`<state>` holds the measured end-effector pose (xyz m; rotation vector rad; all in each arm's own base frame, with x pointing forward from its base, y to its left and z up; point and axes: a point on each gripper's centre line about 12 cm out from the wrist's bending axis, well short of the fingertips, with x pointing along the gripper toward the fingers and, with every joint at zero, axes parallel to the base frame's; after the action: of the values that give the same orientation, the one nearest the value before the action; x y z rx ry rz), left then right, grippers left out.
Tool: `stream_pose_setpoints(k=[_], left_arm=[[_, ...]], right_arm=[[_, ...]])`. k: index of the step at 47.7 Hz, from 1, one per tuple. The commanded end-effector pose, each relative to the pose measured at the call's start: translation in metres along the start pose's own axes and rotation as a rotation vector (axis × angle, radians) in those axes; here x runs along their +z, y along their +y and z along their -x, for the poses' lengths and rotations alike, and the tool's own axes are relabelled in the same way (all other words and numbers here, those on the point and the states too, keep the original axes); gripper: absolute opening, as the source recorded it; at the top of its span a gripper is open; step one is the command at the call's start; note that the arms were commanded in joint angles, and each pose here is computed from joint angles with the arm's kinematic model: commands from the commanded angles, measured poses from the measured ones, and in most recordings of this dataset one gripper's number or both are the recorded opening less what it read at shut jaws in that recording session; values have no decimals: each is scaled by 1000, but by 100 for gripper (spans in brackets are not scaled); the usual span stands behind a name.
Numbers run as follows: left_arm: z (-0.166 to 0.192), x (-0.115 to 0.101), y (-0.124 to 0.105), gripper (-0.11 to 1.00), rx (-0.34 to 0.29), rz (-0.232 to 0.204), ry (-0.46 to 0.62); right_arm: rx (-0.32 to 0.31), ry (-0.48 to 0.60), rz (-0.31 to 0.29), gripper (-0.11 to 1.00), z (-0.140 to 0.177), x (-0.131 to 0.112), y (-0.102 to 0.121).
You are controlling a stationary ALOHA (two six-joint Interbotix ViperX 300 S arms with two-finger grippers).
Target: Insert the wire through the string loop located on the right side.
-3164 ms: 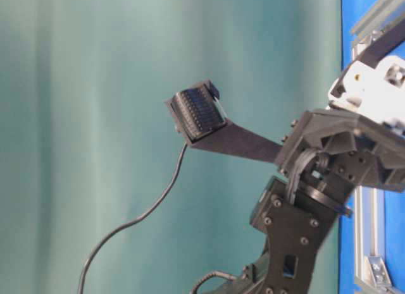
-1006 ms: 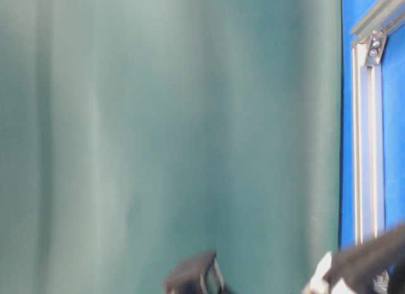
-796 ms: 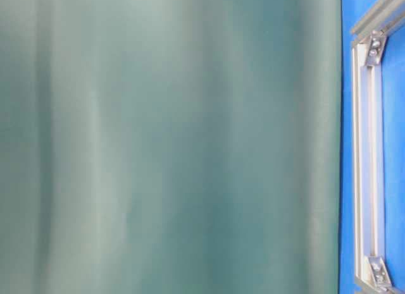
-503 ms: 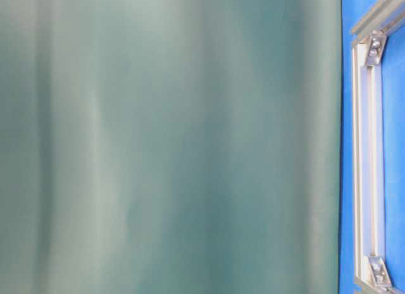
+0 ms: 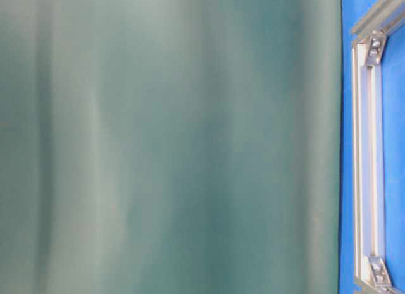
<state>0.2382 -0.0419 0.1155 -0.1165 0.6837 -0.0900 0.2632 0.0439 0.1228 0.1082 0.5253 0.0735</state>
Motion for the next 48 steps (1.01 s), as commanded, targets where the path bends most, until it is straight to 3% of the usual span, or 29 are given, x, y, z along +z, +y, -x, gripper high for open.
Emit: stream_pose_setpoints(k=[1, 8, 17, 21, 29, 48], left_arm=[[1, 4, -2, 9, -8, -2, -16], [1, 5, -2, 13, -8, 5, -19], [2, 5, -2, 67, -8, 7, -20], [2, 5, -2, 85, -9, 7, -22], [6, 11, -3, 75, -15, 6, -49], [35, 41, -10, 76, -43, 7, -134]], right_arm=[[3, -23, 1, 91, 1, 6, 1], [3, -23, 2, 91, 1, 6, 1], [3, -24, 1, 91, 1, 6, 1], [3, -20, 0, 91, 1, 6, 1], [8, -25, -2, 91, 4, 11, 2], [4, -104, 18, 91, 30, 42, -2]])
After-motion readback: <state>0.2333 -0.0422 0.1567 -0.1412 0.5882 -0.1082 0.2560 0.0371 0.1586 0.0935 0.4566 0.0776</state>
